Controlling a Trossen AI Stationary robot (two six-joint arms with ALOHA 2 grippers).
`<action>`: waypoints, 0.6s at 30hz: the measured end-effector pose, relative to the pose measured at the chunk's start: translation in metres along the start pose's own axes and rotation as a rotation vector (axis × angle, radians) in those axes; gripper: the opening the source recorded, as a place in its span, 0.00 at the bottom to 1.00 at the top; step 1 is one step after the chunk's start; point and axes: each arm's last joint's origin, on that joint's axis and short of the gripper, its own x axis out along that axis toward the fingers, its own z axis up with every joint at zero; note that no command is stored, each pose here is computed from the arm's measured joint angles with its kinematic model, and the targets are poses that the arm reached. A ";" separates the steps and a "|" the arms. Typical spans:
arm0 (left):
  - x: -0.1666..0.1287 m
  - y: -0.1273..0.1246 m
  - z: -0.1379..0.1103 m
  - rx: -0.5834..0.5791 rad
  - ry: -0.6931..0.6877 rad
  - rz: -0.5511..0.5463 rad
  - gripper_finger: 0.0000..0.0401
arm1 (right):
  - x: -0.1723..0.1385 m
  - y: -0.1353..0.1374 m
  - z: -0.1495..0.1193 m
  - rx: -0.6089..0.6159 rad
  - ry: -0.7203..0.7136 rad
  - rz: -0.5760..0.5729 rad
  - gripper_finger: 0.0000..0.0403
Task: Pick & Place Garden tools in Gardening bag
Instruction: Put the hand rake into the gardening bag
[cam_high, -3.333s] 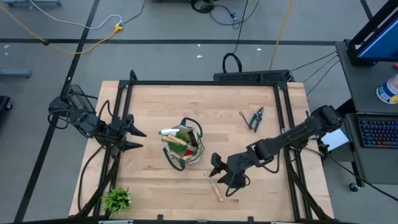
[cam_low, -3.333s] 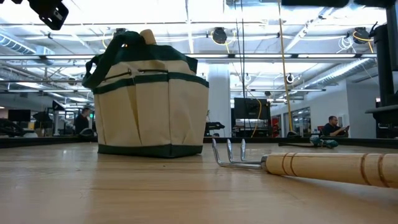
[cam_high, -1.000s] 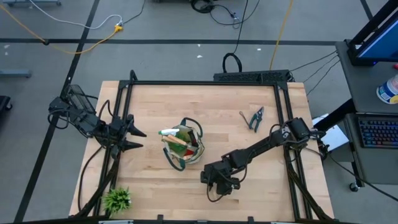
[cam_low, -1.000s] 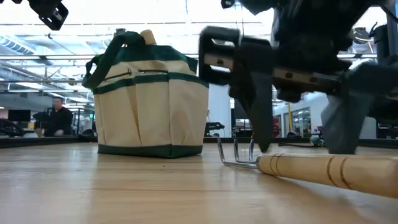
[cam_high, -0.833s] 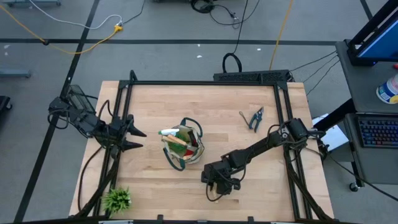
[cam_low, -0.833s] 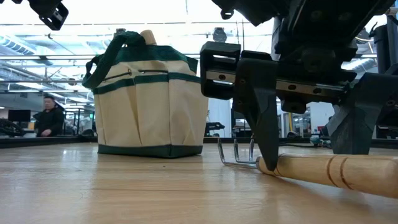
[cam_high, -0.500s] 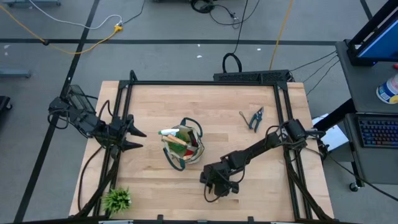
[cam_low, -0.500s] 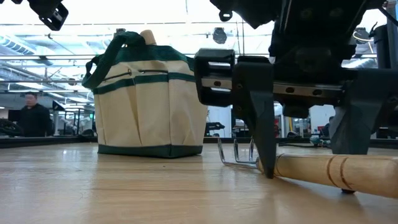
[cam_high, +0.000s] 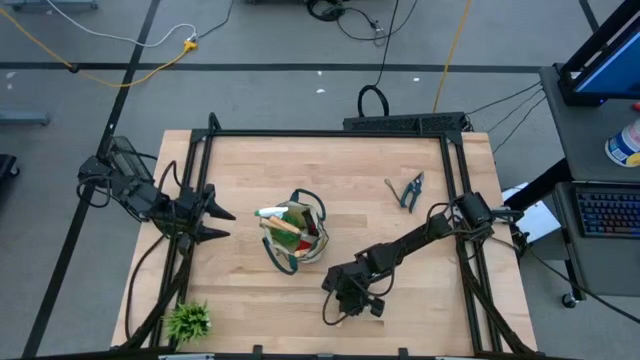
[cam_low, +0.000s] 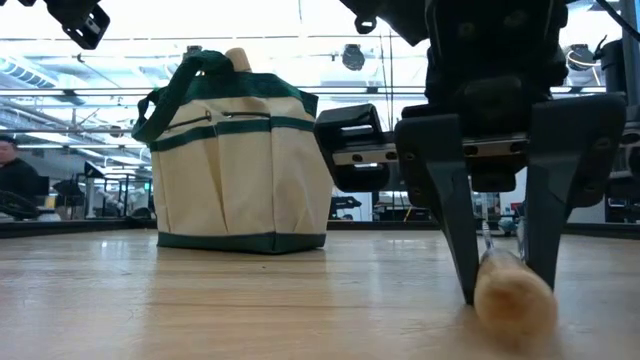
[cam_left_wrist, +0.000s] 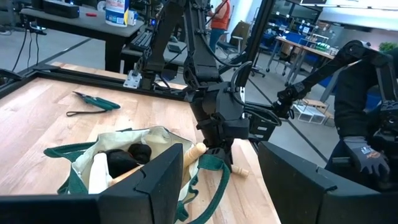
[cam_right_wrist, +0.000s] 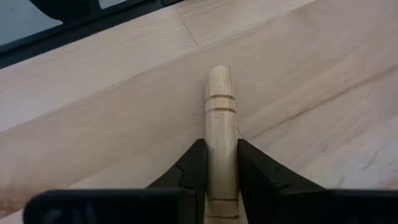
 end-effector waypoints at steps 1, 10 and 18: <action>0.000 0.000 0.000 -0.002 0.000 0.000 0.54 | -0.001 0.000 0.000 0.001 0.000 -0.003 0.14; 0.000 0.000 0.000 -0.004 0.000 0.000 0.54 | -0.037 0.004 0.019 0.036 -0.010 -0.074 0.14; 0.000 0.000 0.000 -0.007 0.000 0.000 0.54 | -0.096 0.015 0.048 0.094 -0.134 -0.116 0.14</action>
